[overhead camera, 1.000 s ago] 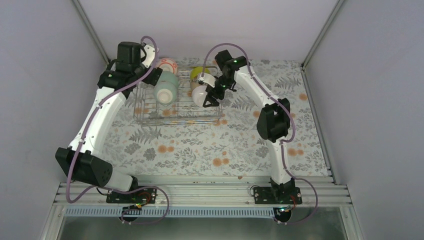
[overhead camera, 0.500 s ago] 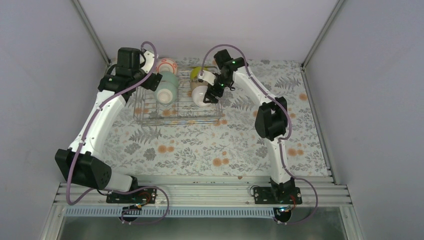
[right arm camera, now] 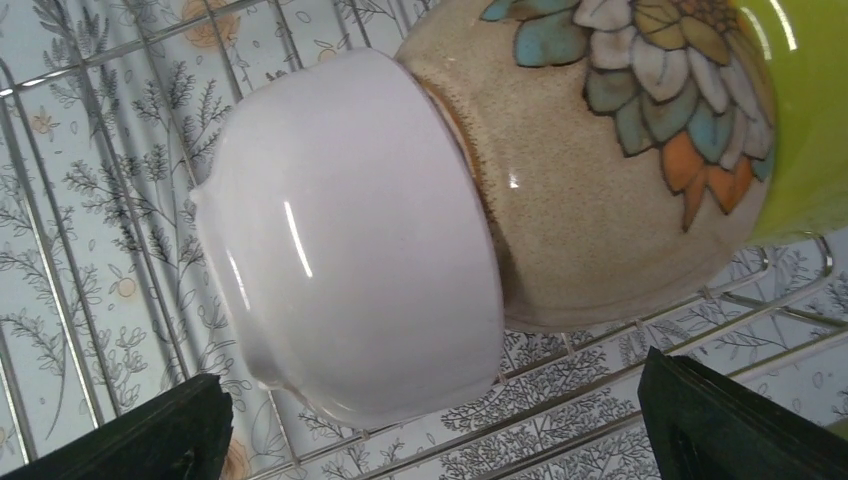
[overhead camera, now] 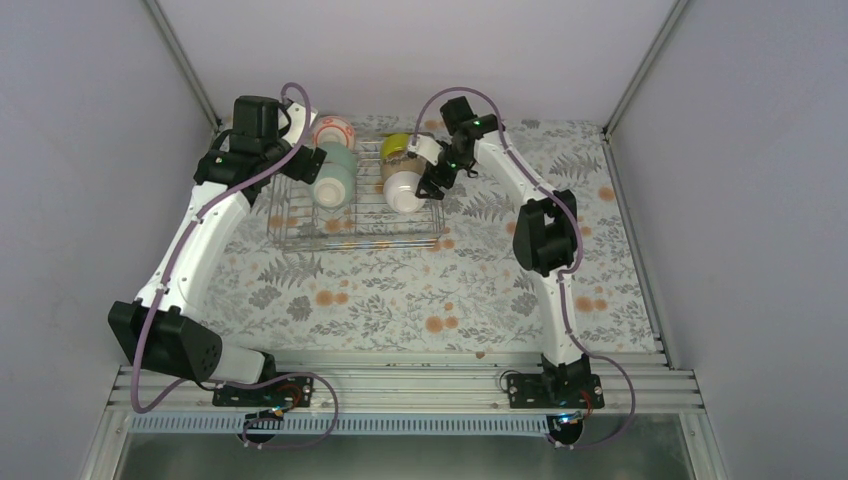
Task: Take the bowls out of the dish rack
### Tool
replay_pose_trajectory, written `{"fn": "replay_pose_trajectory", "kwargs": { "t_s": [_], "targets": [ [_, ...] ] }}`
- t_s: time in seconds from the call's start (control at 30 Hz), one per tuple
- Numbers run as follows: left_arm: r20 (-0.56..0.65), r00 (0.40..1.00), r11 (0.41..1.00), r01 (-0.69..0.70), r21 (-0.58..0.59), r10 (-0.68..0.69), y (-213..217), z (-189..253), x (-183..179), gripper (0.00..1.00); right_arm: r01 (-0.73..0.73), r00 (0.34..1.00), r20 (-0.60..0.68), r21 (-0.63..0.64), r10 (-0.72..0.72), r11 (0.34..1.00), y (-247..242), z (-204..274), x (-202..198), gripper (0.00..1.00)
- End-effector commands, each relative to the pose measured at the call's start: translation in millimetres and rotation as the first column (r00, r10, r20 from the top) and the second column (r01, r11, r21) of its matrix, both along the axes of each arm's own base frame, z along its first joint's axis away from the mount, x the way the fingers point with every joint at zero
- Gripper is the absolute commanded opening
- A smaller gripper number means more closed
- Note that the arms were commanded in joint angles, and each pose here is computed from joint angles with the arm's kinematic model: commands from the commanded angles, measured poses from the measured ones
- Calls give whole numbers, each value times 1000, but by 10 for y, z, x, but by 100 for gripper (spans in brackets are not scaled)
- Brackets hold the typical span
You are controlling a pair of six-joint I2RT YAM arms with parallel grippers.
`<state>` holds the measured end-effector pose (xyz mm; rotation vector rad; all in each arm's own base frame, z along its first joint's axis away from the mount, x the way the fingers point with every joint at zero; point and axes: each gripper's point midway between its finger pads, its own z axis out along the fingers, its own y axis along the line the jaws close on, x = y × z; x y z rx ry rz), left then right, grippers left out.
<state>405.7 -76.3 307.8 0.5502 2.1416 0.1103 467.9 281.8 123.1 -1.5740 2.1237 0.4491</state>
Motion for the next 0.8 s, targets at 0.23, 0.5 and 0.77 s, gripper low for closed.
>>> {"fn": "replay_pose_trajectory", "kwargs": {
  "t_s": [0.23, 0.5, 0.77],
  "targets": [
    [8, 1000, 999, 16, -39, -15, -33, 84, -26, 100, -84, 991, -99, 34, 87, 996, 10, -28, -248, 100],
    [6, 1000, 998, 25, -50, -24, -59, 75, -17, 100, -78, 995, -55, 41, 81, 996, 101, -54, -142, 100],
    [-5, 999, 998, 38, -55, -39, -84, 32, -38, 100, -93, 995, -32, 40, 94, 995, 245, -88, -109, 100]
  ]
}}
